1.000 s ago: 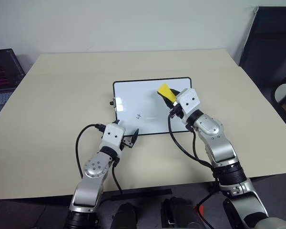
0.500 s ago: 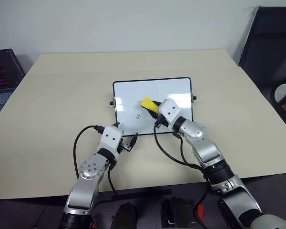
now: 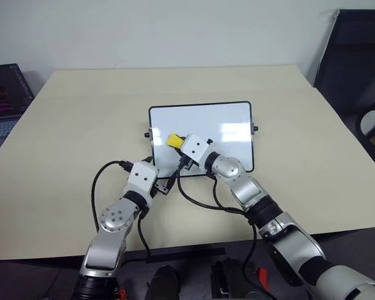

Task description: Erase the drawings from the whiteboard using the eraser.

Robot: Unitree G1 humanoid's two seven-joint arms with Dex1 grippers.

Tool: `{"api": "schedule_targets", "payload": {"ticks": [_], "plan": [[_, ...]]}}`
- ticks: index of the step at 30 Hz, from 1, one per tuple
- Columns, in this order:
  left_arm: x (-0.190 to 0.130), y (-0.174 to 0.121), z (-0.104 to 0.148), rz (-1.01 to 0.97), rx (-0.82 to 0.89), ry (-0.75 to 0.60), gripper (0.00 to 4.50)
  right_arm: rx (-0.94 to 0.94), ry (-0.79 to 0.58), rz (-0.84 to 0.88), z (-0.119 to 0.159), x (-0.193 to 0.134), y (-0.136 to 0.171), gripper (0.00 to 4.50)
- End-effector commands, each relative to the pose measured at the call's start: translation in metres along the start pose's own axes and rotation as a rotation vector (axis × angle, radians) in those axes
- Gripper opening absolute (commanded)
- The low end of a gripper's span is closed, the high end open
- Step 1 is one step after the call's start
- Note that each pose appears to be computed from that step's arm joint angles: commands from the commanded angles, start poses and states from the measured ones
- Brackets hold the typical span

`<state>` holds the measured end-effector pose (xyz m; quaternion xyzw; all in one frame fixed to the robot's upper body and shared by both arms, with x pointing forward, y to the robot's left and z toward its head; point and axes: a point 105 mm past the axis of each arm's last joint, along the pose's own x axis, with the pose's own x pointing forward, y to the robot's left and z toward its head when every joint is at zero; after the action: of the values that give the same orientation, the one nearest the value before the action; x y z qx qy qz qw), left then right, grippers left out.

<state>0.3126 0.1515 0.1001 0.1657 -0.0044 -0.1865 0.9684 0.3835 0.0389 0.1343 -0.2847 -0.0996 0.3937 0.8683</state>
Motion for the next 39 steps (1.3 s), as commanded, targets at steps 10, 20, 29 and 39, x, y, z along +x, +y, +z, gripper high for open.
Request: {"api": "schedule_targets", "payload": {"ticks": [10, 20, 29, 39], "plan": [[0.004, 0.001, 0.015, -0.005, 0.022, -0.059, 4.5, -0.038, 0.148, -0.008, -0.038, -0.029, -0.005, 1.18], [0.007, 0.002, 0.018, -0.009, 0.029, -0.068, 4.5, -0.063, 0.206, 0.003, -0.056, -0.056, -0.007, 1.18], [0.008, -0.004, 0.017, -0.027, 0.023, -0.074, 4.5, -0.02, 0.058, -0.062, -0.016, -0.032, -0.017, 1.18], [0.006, -0.006, 0.019, -0.018, 0.013, -0.079, 4.5, -0.034, 0.006, 0.005, -0.002, -0.014, 0.002, 1.18]]}}
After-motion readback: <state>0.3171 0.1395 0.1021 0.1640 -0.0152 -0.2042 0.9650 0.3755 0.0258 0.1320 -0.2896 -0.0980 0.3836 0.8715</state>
